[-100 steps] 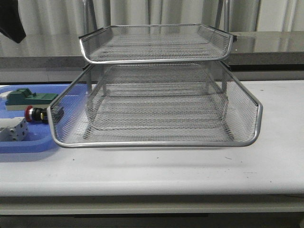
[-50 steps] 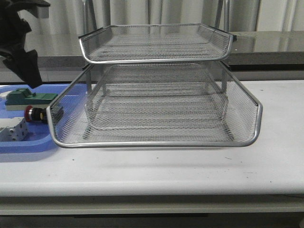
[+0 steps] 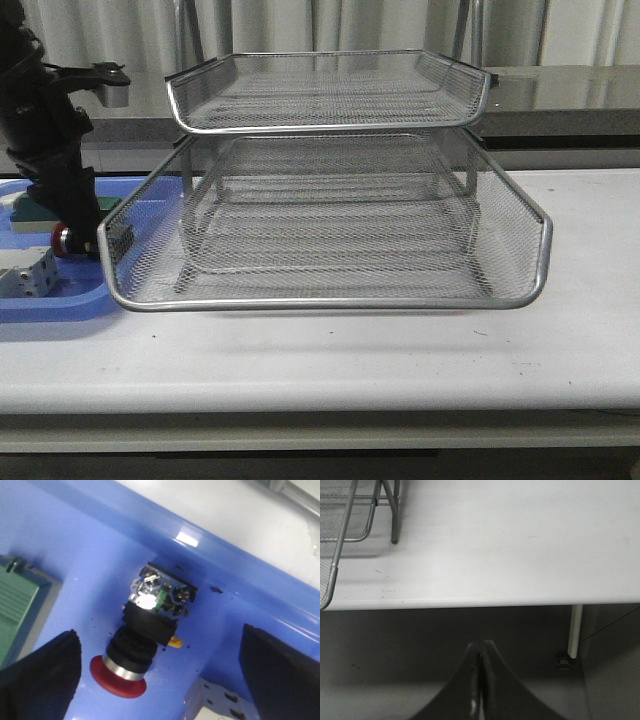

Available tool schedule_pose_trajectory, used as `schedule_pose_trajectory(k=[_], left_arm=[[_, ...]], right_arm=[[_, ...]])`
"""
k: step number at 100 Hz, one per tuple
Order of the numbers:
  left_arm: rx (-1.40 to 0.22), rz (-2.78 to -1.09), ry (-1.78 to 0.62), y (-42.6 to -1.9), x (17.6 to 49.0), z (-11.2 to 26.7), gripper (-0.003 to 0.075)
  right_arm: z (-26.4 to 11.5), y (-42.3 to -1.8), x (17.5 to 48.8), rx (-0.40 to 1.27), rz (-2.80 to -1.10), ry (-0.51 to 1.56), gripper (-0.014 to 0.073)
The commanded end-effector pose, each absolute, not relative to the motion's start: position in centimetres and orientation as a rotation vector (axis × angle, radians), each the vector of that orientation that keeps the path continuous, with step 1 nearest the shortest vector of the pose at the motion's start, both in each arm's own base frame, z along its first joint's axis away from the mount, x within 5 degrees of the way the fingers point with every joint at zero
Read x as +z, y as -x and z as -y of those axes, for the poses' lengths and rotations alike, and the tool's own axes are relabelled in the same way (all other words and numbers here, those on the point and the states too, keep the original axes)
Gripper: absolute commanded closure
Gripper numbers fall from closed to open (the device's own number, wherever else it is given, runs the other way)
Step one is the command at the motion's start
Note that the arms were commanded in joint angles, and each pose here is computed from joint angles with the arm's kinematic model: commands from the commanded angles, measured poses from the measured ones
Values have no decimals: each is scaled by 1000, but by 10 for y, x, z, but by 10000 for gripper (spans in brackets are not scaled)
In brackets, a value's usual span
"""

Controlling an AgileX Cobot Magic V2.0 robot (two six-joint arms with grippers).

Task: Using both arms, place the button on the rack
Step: 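Lower the left gripper and grasp the red push-button switch, then lift the button and carry it over the pulled-out middle tray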

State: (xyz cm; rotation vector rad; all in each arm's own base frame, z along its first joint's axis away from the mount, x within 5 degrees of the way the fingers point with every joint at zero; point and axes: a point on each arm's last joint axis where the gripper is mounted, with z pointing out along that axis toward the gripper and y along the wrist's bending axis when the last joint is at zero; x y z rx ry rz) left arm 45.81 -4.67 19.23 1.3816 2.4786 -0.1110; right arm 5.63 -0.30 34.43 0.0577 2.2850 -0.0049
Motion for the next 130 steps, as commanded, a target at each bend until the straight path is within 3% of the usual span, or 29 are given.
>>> schedule_pose_trajectory(k=[1,80,92,107,130], left_arm=[[-84,-2391,-1339,-461,221,50,101],[-130,-2426,-1367,-470,182,52,109],[-138,-2432,-1372,-469,182,52,225],[-143,-2436,-1376,-468,182,52,474],[-150,-2438,-1382,-467,185,52,687]], right_arm=[[4,-59,358,-17,-2199,-52,663],[4,-59,358,-17,-2199,-52,663],[4,-59,358,-17,-2199,-52,663],[4,-59,358,-17,-2199,-52,663],[4,-59,358,-17,-2199,-52,663]])
